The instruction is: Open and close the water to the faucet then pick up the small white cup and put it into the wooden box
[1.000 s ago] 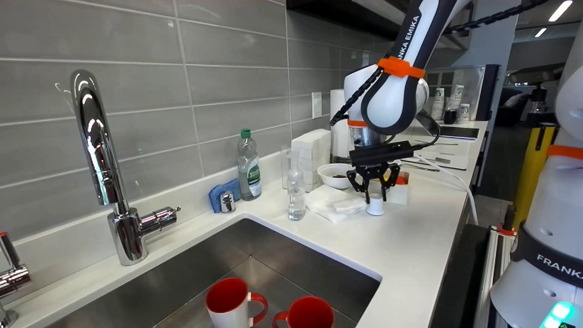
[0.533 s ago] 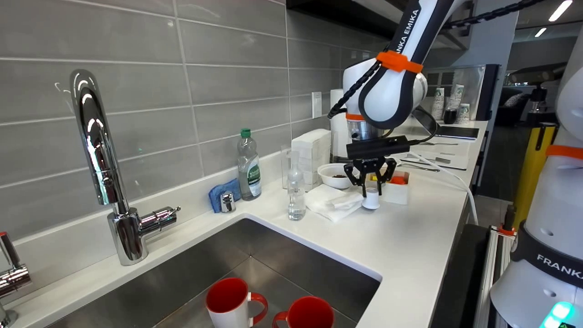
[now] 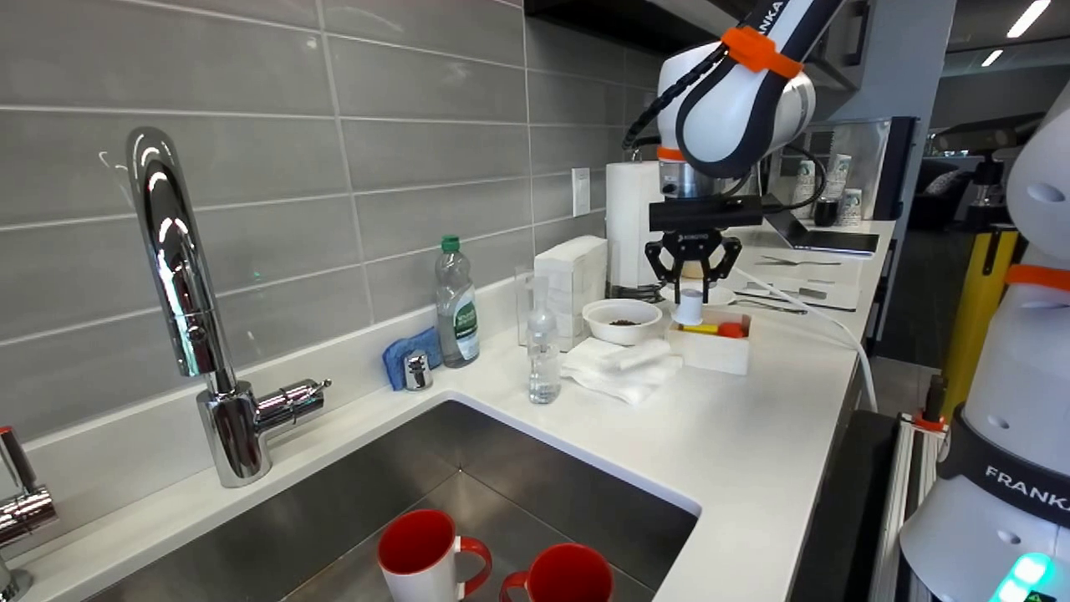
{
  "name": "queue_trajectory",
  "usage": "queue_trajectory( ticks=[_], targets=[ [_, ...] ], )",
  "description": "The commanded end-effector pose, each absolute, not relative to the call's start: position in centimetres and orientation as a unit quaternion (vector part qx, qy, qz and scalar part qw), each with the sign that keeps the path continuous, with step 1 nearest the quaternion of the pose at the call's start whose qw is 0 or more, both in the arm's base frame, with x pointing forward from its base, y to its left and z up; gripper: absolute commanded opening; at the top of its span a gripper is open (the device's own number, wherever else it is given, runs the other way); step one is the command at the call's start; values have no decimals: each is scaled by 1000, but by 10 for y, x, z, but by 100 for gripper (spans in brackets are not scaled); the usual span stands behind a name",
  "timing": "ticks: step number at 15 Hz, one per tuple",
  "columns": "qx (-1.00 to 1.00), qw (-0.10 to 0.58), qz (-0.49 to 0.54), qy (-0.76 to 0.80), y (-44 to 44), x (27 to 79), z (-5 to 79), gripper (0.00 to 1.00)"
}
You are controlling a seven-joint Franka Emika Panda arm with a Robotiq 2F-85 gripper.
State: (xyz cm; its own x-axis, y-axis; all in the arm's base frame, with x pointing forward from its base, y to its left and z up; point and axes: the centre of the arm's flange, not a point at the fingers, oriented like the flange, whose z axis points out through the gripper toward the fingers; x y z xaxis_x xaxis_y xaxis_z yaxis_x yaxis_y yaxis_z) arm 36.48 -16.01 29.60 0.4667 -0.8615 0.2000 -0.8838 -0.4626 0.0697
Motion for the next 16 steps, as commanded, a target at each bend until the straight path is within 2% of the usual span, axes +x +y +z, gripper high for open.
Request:
queue_trajectory(
  ticks=[1, 7, 14, 15, 16],
  targets=[
    [830, 93, 102, -541, -177, 355, 318, 8],
    [818, 127, 118, -548, -197, 351, 293, 8],
    [807, 97, 110, -571, -203, 349, 248, 8],
    [808, 92, 118, -570, -202, 350, 246, 58],
    [808, 89, 132, -567, -202, 352, 244, 59]
  ],
)
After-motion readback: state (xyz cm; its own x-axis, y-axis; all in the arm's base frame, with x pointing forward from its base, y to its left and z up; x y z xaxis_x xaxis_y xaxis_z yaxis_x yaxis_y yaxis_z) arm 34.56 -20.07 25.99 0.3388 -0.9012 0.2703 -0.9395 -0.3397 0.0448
